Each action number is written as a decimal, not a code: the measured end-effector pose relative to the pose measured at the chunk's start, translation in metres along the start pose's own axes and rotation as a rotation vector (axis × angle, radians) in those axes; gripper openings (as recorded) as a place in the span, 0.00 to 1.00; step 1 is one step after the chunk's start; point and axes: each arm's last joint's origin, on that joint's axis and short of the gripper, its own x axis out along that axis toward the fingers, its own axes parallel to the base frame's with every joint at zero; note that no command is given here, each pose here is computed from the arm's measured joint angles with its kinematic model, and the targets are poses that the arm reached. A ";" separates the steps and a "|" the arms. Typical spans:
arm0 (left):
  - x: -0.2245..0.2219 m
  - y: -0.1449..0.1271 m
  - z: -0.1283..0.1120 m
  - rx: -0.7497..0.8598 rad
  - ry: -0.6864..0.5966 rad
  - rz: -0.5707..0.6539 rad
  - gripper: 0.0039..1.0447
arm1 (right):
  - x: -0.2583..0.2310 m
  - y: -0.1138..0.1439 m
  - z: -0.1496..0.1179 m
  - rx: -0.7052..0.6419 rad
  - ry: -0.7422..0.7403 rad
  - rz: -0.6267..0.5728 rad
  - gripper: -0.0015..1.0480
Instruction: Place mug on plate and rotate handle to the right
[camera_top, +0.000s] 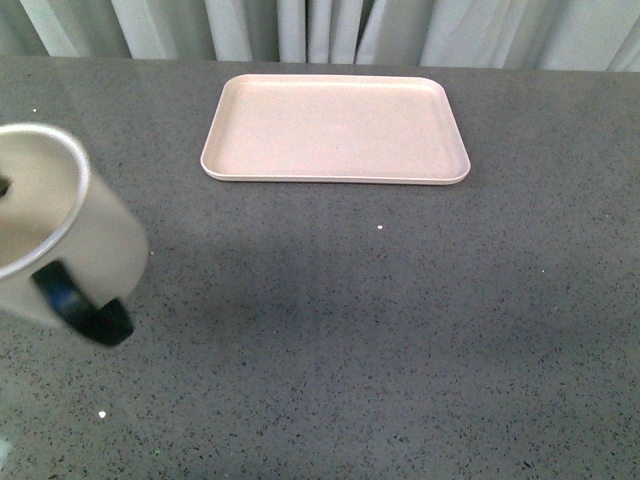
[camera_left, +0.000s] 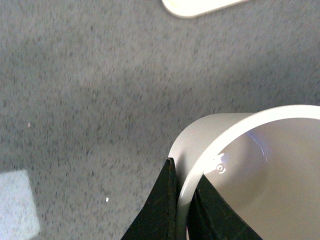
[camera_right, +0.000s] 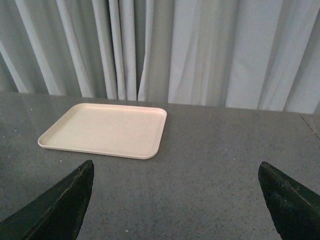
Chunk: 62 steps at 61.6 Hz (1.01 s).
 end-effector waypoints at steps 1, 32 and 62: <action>0.004 -0.002 0.007 0.000 -0.007 -0.003 0.02 | 0.000 0.000 0.000 0.000 0.000 0.000 0.91; 0.082 -0.024 0.093 -0.032 -0.006 -0.009 0.02 | 0.000 0.000 0.000 0.000 0.000 0.000 0.91; 0.078 -0.029 0.094 -0.057 -0.032 -0.014 0.02 | 0.000 0.000 0.000 0.000 0.000 0.000 0.91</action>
